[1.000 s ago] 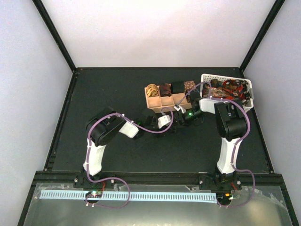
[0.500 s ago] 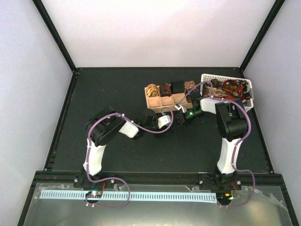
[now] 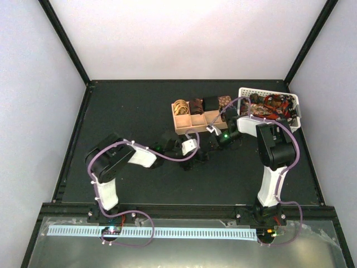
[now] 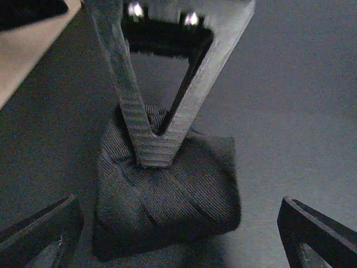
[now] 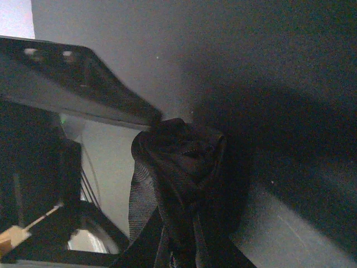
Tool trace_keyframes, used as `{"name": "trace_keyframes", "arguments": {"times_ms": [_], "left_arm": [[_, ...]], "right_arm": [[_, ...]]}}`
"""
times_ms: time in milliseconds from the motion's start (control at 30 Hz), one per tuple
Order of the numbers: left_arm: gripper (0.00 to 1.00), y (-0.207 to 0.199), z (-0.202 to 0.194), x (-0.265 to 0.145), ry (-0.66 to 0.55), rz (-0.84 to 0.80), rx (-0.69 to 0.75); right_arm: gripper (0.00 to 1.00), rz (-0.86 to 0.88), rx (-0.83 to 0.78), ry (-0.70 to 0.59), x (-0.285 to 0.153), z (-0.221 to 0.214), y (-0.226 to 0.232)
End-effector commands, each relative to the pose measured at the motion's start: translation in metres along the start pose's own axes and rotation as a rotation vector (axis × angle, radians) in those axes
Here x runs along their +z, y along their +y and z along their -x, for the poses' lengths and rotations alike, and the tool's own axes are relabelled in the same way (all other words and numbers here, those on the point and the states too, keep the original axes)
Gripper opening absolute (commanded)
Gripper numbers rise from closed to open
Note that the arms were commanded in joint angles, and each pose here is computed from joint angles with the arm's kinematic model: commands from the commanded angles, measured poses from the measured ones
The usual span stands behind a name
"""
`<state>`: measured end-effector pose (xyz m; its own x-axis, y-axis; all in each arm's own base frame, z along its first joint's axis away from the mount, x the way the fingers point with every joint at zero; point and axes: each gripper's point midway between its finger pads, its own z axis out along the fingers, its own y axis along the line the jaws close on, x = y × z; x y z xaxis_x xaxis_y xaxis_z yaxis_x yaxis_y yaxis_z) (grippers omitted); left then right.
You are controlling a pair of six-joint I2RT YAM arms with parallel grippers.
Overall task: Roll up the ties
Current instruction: Pick up the tie from the center of the board.
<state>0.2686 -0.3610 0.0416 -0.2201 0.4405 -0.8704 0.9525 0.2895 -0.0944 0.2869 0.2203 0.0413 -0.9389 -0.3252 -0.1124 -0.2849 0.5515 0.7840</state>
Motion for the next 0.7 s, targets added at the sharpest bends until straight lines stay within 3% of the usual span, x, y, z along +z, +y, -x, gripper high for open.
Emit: {"name": "trace_keyframes", "arguments": {"times_ms": [0,367,667], "left_arm": [[0.99,-0.005,0.023,-0.025,-0.051,-0.009,-0.005],[0.99,0.025,0.02,-0.062,-0.048,0.049,-0.091],[0.99,0.048,0.03,-0.087,-0.086,0.088,-0.148]], "right_arm": [[0.01,-0.042,-0.041,-0.001,-0.01,-0.003,0.008],[0.01,-0.186,-0.108,-0.027,-0.045,0.011,0.017],[0.01,-0.411,-0.1,-0.109,-0.116,0.059,0.016]]}}
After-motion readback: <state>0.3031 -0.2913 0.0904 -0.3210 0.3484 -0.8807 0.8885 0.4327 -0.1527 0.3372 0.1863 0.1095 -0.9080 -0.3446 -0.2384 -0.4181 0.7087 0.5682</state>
